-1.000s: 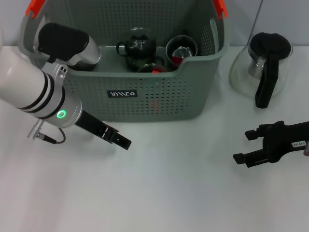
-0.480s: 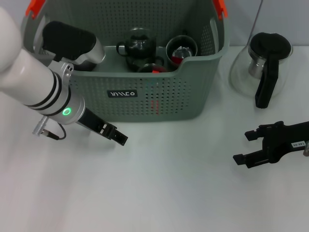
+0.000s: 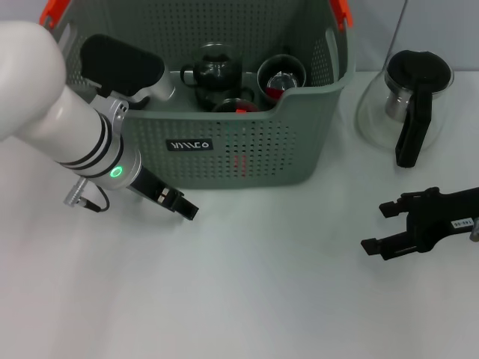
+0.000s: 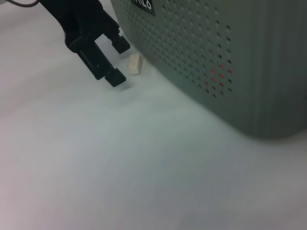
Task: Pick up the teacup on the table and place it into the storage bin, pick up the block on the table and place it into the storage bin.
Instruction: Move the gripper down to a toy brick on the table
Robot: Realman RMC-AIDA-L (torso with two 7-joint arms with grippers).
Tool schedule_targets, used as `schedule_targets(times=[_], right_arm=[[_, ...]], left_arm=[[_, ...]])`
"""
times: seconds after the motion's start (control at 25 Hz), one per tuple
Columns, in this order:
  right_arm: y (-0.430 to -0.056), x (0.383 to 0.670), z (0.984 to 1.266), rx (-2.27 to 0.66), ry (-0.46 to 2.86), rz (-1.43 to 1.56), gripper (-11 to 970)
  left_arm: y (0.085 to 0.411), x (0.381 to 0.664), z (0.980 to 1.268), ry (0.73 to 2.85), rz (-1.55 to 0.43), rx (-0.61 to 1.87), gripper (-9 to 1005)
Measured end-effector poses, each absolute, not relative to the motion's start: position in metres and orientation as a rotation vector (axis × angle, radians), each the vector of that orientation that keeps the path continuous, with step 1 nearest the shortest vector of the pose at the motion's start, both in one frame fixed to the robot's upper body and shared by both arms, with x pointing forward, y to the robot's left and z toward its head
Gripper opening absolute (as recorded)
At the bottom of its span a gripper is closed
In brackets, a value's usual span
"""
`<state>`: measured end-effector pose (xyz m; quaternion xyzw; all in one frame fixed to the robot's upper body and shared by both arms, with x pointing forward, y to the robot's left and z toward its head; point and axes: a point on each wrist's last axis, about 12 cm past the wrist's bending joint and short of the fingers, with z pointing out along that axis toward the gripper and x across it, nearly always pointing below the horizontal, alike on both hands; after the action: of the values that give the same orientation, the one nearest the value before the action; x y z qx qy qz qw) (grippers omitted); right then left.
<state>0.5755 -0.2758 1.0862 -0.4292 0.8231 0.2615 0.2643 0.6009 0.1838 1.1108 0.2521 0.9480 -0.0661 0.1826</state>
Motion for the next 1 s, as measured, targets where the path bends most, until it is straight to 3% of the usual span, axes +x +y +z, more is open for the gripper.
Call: schedule_targets(times=[1.0], right_arm=[[-0.276, 0.576, 1.086, -1.156, 2.227, 0.707, 947]], left_arm=[[0.182, 0.608, 1.1, 2.677, -0.139, 0.718, 887]])
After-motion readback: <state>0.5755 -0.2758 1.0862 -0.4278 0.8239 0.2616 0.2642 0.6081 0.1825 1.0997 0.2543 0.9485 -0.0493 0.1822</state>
